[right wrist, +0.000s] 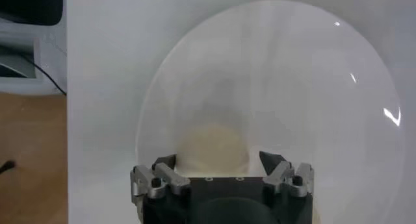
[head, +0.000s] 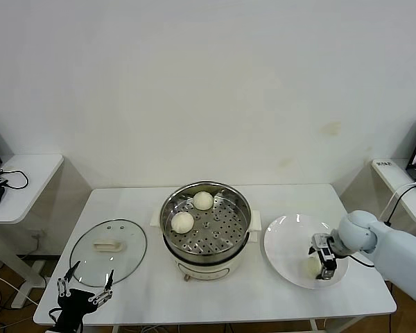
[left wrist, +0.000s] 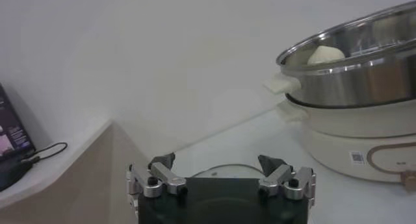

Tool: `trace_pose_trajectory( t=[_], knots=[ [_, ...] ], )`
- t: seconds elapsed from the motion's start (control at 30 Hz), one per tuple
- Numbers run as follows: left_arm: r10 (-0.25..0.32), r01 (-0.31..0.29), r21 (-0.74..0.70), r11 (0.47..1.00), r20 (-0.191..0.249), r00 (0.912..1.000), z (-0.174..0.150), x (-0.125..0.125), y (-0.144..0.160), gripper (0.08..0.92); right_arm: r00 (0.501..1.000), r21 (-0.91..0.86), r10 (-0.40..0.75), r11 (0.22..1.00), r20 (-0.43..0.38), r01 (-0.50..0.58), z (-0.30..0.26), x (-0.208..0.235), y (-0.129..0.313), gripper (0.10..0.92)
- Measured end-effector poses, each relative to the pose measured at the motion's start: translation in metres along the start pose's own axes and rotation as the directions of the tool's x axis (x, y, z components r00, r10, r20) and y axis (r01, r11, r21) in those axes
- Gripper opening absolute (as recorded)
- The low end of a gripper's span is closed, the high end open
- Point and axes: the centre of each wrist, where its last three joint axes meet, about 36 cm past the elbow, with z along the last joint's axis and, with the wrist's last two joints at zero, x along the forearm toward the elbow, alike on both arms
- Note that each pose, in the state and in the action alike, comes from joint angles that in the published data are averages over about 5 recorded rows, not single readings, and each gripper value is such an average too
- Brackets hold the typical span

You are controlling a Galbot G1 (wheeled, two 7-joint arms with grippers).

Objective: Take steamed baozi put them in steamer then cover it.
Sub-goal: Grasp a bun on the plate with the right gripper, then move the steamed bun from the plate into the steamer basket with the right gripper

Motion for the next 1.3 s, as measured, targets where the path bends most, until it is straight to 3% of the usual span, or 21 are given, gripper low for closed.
trace_pose_trajectory(
  t=[0.23,0.53,0.87,1.3],
  knots=[
    [-0.001,0.001,0.002,1.000,0.001,1.0000,0.000,0.000,0.000,0.823,1.000,-0.007,0.000,1.000,0.005,0.000,0.000,0.005,-0.004,0.540],
    [0.002,-0.002,0.001,1.000,0.007,1.0000,-0.002,0.000,-0.001,0.823,1.000,0.002,0.011,1.000,0.005,-0.011,0.002,0.039,-0.015,0.542],
    [0.010,-0.009,-0.002,1.000,0.019,0.9998,-0.005,-0.002,-0.001,0.823,0.993,0.019,0.108,0.994,0.045,-0.109,-0.007,0.118,-0.052,0.551],
    [0.005,-0.005,-0.001,1.000,0.021,0.9998,-0.005,-0.004,0.001,0.823,0.961,0.169,0.230,0.952,0.152,-0.255,-0.098,0.219,-0.106,0.551]
  ],
)
